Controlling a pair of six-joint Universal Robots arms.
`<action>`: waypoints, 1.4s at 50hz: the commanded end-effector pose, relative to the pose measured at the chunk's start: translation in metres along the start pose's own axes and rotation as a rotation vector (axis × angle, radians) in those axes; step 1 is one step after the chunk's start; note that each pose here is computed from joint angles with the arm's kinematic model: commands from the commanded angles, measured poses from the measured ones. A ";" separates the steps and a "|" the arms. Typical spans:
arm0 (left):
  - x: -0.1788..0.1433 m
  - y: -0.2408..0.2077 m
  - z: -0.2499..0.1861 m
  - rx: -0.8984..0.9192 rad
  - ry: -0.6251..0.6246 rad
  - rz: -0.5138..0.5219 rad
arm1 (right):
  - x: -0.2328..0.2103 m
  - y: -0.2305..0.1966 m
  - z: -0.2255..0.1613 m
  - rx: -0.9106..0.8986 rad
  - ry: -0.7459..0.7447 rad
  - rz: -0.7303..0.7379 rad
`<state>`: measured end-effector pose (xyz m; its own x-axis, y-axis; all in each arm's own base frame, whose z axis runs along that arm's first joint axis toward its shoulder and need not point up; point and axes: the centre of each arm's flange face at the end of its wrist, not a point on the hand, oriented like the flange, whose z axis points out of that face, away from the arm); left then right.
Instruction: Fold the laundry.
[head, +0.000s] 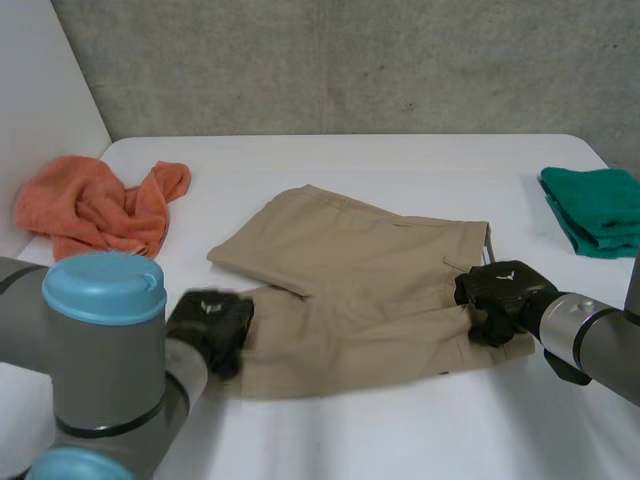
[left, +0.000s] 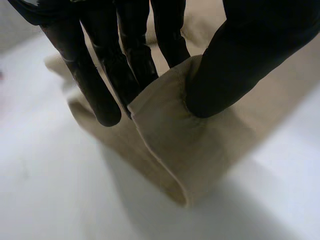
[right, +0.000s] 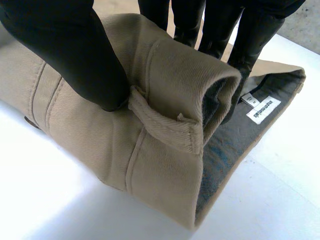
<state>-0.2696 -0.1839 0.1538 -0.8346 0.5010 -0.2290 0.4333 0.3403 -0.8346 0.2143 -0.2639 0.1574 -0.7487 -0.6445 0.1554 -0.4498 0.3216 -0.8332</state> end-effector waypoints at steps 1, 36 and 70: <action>-0.003 -0.040 0.033 0.234 -0.067 0.073 | 0.002 -0.012 0.001 0.045 0.018 -0.071; 0.003 -0.106 0.227 0.824 -0.298 0.420 | 0.064 -0.087 0.147 0.322 0.473 -0.290; -0.012 -0.063 0.067 0.441 -0.019 -0.108 | 0.048 -0.017 0.060 0.121 0.188 0.082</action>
<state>-0.3137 -0.2687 0.1869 -0.8713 0.4603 -0.1699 0.1679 -0.0457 -0.9848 0.2122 -0.3258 0.1678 -0.8603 -0.4770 0.1800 -0.3585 0.3148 -0.8789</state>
